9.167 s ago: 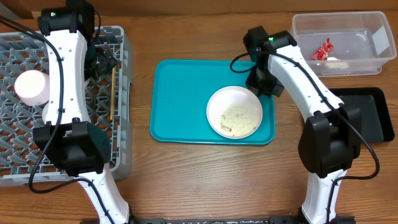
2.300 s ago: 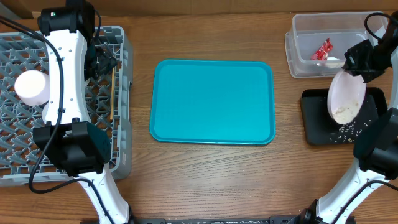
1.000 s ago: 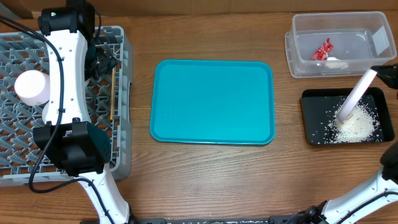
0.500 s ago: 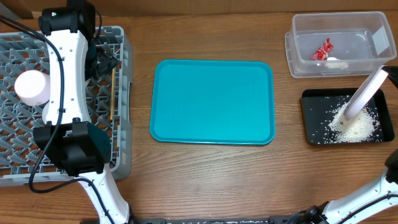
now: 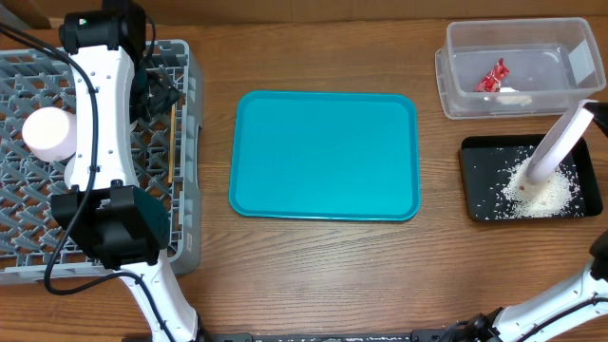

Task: Sort waste into correct bins and load items into the dishwasher
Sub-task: 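Tilt the plate to dump the rice onto the black tray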

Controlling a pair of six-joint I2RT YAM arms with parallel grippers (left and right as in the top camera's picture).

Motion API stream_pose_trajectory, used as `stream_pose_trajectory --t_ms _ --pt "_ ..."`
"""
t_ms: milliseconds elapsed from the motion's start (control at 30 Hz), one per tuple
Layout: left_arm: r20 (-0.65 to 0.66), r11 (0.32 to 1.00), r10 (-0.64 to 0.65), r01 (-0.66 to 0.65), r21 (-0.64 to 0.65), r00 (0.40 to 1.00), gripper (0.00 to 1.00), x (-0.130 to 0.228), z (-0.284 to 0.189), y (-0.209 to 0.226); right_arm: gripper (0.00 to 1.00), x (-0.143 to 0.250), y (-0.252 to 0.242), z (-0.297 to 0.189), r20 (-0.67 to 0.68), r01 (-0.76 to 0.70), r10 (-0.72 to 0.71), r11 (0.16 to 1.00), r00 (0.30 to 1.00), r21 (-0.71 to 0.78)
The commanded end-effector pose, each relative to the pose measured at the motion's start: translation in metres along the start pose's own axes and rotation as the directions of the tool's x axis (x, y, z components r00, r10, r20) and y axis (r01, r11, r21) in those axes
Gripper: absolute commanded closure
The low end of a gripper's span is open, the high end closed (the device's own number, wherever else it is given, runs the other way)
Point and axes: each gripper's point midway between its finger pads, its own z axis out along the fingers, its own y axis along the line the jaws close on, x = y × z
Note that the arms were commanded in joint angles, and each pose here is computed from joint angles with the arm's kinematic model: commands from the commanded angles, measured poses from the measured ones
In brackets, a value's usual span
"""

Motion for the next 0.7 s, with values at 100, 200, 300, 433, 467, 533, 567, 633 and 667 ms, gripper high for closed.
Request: stream_pose_trajectory --t_ms 100,200,300,433,467,533,567,633,667 --pt "0.042 0.999 -0.031 0.030 0.042 0.999 0.00 -0.002 -0.020 0.002 0.96 0.004 0.010 -0.017 0.046 0.042 -0.043 0.999 0.998 0.028" --pt "0.042 0.999 -0.031 0.030 0.042 0.999 0.00 -0.002 -0.020 0.002 0.96 -0.001 0.013 -0.020 0.063 0.117 -0.118 0.993 0.991 0.016" --pt "0.041 0.999 -0.031 0.030 0.042 0.999 0.00 -0.002 -0.020 0.002 0.96 0.009 -0.004 -0.020 0.042 -0.056 0.052 0.994 0.998 0.094" --pt "0.041 0.999 -0.031 0.030 0.042 0.999 0.00 -0.002 -0.020 0.002 0.96 0.001 -0.002 -0.020 0.055 0.058 -0.063 0.995 0.997 0.083" --pt "0.042 0.999 -0.032 0.030 0.043 0.999 0.00 -0.002 -0.020 0.002 0.96 0.007 0.001 -0.020 0.037 0.031 -0.033 0.998 0.999 0.062" --pt "0.042 0.999 -0.032 0.030 0.043 0.999 0.00 -0.002 -0.020 0.002 0.96 0.006 0.011 -0.019 0.039 0.146 -0.146 0.989 0.988 0.004" --pt "0.042 0.999 -0.031 0.030 0.042 0.999 0.00 -0.002 -0.020 0.002 0.96 0.006 0.011 -0.019 0.037 0.137 -0.137 0.991 0.990 0.004" --pt "0.042 0.999 -0.031 0.030 0.042 0.999 0.00 -0.002 -0.020 0.002 0.96 0.015 0.019 -0.019 0.014 0.115 -0.114 0.992 0.993 -0.043" --pt "0.042 0.999 -0.032 0.030 0.042 0.999 0.00 -0.002 -0.020 0.002 0.96 0.015 0.023 -0.019 0.017 0.146 -0.145 0.987 0.989 -0.065"
